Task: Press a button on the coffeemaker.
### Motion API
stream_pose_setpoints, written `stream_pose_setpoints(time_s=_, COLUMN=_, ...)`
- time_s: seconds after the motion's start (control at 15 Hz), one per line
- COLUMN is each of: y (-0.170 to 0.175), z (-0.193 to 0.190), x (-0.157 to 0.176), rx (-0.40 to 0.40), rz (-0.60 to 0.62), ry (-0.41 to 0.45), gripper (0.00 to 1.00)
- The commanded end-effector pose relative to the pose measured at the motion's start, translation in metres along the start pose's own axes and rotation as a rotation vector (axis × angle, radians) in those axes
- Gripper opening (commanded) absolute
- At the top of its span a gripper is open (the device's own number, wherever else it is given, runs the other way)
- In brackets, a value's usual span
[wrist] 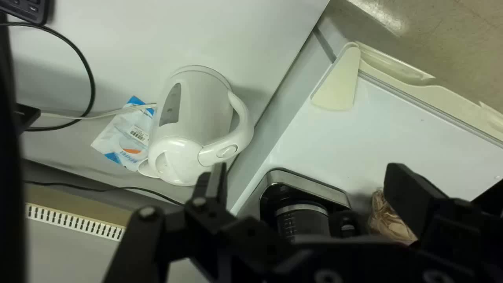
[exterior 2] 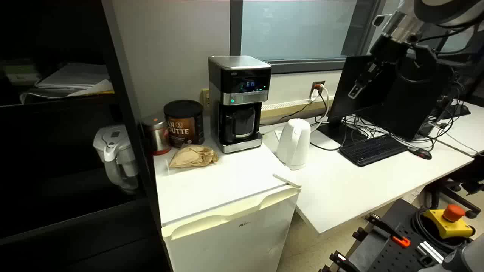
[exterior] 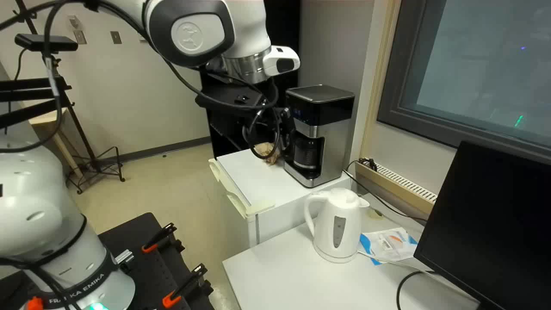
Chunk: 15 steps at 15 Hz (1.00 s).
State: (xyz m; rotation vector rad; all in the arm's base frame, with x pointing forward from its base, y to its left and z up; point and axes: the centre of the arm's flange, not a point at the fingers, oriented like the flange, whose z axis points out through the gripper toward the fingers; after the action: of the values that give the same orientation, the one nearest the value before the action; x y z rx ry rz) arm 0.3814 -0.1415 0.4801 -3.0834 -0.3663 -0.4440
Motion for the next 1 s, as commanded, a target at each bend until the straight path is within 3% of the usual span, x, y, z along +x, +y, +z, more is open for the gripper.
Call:
stream_pose_setpoints(time_s=0.0, y=0.0, z=0.0, x=0.0, rx=0.0, rz=0.0, ry=0.0, gripper=1.0)
stream_pose_setpoints(time_s=0.4, y=0.0, z=0.001, x=0.001, rx=0.005, rz=-0.008, ry=-0.002, gripper=1.0)
stream_pose_setpoints(time_s=0.93, y=-0.017, z=0.029, x=0.034, rx=-0.024, rz=-0.169, ry=-0.081, gripper=1.0)
